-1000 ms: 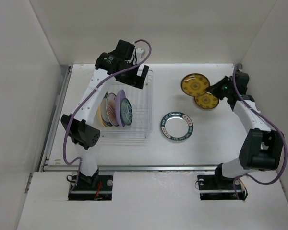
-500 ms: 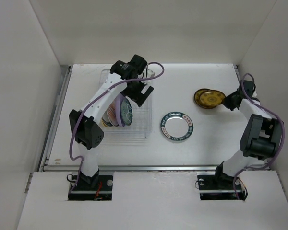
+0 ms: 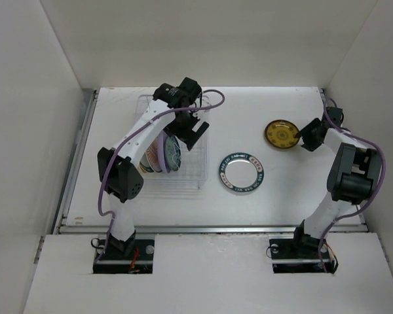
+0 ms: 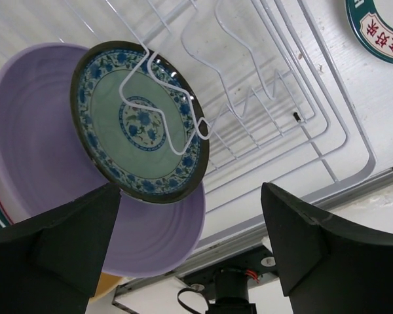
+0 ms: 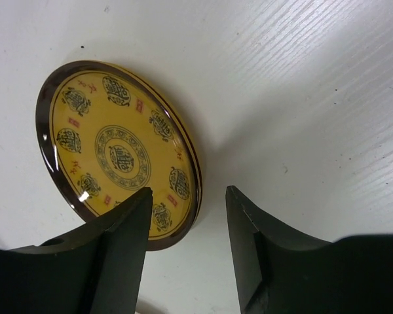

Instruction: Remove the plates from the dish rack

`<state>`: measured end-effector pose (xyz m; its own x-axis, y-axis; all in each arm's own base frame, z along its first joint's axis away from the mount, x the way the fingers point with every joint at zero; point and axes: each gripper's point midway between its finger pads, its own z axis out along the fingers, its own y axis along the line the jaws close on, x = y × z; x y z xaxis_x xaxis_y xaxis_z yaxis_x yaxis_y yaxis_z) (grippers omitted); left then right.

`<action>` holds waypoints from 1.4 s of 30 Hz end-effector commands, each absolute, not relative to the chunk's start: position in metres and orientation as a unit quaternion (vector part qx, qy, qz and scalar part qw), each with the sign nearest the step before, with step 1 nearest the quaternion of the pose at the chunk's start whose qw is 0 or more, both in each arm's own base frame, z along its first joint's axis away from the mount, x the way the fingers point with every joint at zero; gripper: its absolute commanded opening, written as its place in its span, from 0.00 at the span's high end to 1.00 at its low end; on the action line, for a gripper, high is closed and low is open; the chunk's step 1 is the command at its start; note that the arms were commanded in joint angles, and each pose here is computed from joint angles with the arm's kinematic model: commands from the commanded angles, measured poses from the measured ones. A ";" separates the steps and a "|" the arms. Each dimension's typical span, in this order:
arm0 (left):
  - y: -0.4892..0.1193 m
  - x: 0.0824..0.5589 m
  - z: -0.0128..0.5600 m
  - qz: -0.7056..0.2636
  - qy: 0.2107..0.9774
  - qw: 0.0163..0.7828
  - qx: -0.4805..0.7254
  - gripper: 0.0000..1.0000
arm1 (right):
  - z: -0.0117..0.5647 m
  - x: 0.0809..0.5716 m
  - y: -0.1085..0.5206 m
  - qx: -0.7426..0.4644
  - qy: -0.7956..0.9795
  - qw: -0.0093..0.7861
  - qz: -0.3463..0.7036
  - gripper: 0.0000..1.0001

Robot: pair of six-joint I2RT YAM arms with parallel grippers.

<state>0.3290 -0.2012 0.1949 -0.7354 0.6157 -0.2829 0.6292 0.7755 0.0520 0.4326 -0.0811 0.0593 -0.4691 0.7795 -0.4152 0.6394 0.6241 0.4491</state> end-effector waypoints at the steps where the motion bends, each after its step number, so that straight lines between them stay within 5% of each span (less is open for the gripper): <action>1: -0.207 0.314 0.190 -0.039 0.929 0.113 0.350 0.14 | 0.069 0.439 -0.079 0.392 0.860 0.308 0.111 0.45; 9: -0.176 0.326 0.169 0.069 0.938 0.076 0.331 0.41 | 0.117 0.439 -0.052 0.333 0.866 0.361 0.093 0.45; 30: -0.148 0.374 0.182 0.264 0.903 0.197 0.276 0.36 | 0.163 0.436 -0.016 0.267 0.867 0.404 0.118 0.45; 42: -0.165 0.366 0.195 0.231 0.903 0.205 0.298 0.35 | 0.167 0.438 -0.014 0.264 0.866 0.407 0.123 0.45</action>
